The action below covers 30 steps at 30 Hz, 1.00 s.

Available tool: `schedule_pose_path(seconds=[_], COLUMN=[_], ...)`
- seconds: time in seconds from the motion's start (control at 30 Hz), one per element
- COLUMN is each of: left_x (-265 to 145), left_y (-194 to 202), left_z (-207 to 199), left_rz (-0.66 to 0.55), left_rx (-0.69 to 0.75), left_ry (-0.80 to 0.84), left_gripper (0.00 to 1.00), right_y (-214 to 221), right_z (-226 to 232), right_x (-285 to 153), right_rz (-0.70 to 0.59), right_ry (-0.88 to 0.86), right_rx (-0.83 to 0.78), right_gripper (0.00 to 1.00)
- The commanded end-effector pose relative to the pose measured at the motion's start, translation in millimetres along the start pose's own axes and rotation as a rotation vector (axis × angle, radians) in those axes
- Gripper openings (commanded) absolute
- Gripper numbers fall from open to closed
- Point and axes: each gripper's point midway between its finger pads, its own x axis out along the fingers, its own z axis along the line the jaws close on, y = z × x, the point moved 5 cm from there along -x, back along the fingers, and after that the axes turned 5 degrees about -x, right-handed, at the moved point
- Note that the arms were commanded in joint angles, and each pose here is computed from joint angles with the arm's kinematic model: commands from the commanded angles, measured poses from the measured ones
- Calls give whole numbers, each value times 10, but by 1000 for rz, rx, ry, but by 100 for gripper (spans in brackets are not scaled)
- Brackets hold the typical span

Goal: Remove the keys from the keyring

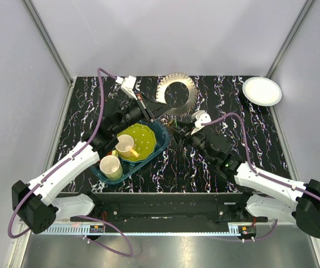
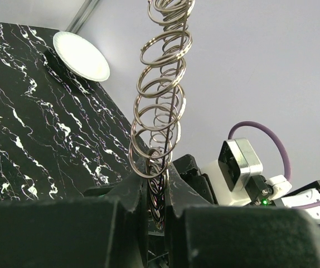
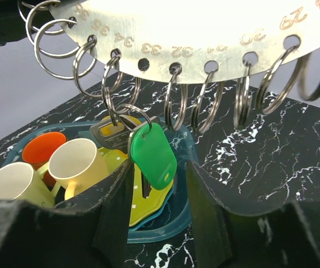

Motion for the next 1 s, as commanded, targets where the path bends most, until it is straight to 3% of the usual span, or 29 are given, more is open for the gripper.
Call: schedule_pose_path(seconds=[0.0,0.1,0.23,0.63,0.97], left_x=[-78,-75,-84,-87,-107], left_y=[-249,-255,-261,-278,-236], left_z=[-317,-308,-300,-312,-281], left_rz=[-95,-95,-101,-103,-110], left_rx=[58,59,67,71,29], left_ry=[87,80,68,63,69], left_gripper=[0,0,0,0,0], right_y=[-196,-235,-263,-225,-214], right_z=[-64,-78,-105,-95,-17], right_x=[-23,-49,-77,-75,76], right_rz=[-63,-70,-73,-67,-94], right_ry=[58,73,92,94,67], right_rx=[-50,-59,-72,-88,-80], right_gripper=[48,40,39,40,49])
